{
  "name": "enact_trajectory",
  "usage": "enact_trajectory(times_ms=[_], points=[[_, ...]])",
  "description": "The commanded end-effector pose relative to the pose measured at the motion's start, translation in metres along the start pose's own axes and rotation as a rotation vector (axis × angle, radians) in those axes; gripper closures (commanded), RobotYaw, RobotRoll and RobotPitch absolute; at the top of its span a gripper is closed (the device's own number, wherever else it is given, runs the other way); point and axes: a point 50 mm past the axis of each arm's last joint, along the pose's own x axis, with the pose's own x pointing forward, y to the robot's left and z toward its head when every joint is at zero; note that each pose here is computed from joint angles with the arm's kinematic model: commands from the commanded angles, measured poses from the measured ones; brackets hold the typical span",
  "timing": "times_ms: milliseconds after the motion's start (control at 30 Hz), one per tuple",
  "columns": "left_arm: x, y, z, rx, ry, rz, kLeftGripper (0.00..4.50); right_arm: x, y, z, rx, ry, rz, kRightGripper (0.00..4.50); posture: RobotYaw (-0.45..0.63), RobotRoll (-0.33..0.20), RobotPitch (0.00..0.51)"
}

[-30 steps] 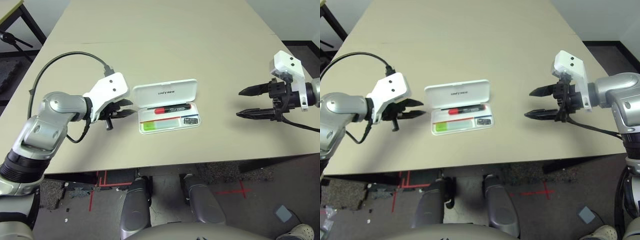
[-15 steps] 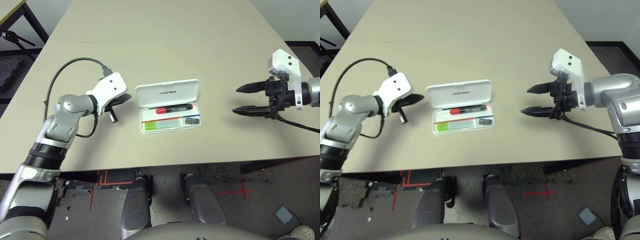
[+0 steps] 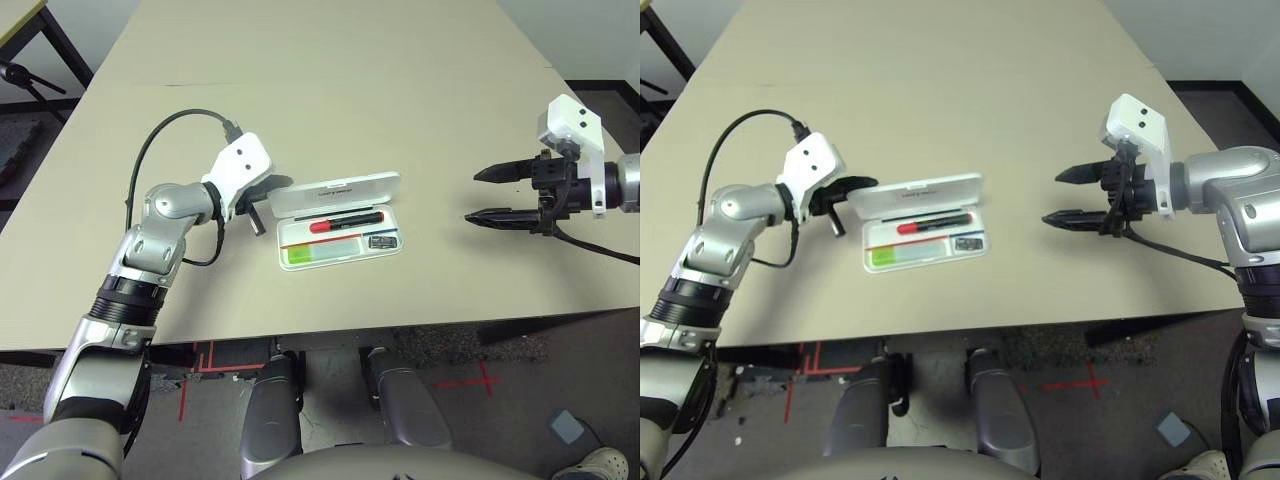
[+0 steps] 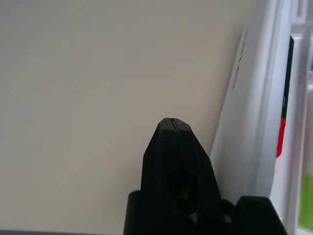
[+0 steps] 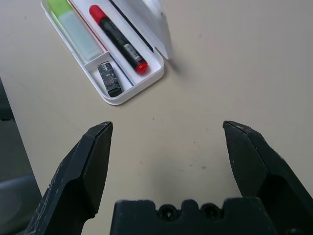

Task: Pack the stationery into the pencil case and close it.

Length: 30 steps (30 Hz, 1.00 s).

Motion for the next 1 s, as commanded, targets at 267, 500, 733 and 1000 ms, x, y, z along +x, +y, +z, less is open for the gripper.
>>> enact_trajectory(times_ms=[267, 500, 733, 1000], points=[[0.006, -0.027, 0.011, -0.014, -0.052, -0.16, 4.48, 0.003, 0.0, 0.0, -0.01, -0.001, -0.001, 0.0, -0.17, 0.0, 0.169], [0.01, -0.051, -0.003, 0.0, 0.037, -0.275, 4.48, 0.004, 0.0, -0.001, -0.01, 0.004, -0.006, 0.0, -0.18, 0.0, 0.168], [0.012, -0.063, -0.017, 0.018, 0.101, -0.321, 4.48, 0.006, 0.001, -0.003, -0.011, 0.014, -0.006, 0.0, -0.18, 0.0, 0.168], [0.01, -0.076, -0.023, 0.039, 0.16, -0.393, 4.48, 0.009, 0.001, -0.004, -0.014, 0.011, -0.008, 0.0, -0.18, 0.0, 0.169]])
